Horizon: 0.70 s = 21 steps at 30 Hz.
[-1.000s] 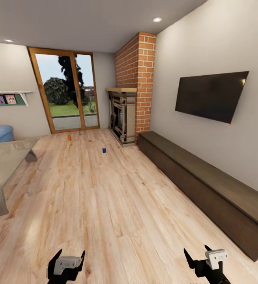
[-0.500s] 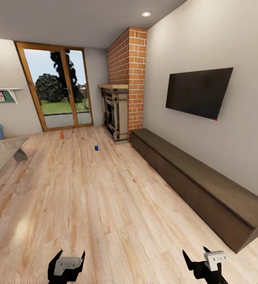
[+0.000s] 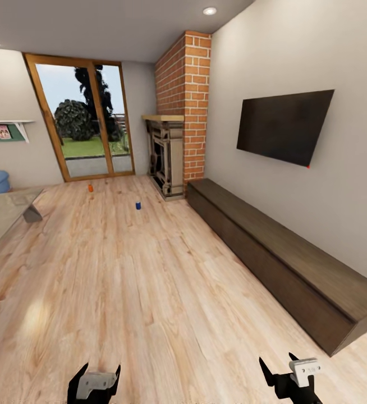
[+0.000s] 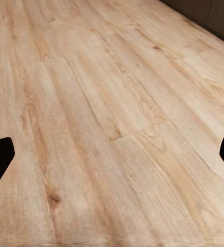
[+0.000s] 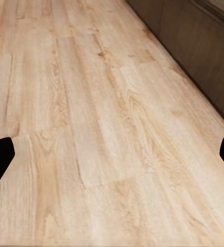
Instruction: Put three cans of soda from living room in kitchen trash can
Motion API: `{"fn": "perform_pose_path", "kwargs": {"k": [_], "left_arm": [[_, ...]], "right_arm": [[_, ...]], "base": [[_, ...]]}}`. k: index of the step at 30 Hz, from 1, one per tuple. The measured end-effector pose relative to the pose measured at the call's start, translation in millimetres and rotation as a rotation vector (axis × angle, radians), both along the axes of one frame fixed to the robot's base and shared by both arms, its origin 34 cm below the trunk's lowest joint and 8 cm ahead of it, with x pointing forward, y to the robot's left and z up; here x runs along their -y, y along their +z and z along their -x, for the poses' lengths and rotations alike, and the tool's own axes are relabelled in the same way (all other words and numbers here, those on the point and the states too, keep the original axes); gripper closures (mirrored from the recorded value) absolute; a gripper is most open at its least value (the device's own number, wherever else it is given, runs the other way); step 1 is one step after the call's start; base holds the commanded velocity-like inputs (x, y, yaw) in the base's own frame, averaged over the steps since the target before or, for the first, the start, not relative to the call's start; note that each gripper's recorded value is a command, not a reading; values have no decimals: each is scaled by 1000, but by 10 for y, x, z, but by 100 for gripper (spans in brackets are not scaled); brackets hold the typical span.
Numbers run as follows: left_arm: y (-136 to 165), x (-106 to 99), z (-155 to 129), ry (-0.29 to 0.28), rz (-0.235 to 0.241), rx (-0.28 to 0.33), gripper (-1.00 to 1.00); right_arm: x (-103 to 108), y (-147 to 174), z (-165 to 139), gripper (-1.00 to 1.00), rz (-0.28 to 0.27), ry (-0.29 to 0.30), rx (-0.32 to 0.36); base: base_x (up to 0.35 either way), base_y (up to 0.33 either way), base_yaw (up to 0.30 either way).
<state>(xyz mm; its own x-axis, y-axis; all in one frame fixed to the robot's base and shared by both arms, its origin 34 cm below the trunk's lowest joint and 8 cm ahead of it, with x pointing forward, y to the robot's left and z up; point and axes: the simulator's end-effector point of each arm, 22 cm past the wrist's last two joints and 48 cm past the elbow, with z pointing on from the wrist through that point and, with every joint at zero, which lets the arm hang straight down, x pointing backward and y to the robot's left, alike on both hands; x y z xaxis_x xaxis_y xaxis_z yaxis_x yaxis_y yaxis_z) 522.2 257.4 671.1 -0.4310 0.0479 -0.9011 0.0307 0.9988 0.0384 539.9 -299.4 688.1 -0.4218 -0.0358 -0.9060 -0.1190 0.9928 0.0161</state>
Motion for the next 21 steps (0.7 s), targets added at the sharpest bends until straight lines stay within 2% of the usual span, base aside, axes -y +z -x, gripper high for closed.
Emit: {"fn": "perform_pose_path", "kwargs": {"k": [7,21], "left_arm": [[-195,-3,119,1,1,-50,-100],[-284,3,163,1,3,-73,-100]], "right_arm": [[-6,-41,14,-100,0,1,-10],[-37,-134,49,-100,-5,1,-32]], "base": [[-215,-58,91],[-307,-120,92]]}}
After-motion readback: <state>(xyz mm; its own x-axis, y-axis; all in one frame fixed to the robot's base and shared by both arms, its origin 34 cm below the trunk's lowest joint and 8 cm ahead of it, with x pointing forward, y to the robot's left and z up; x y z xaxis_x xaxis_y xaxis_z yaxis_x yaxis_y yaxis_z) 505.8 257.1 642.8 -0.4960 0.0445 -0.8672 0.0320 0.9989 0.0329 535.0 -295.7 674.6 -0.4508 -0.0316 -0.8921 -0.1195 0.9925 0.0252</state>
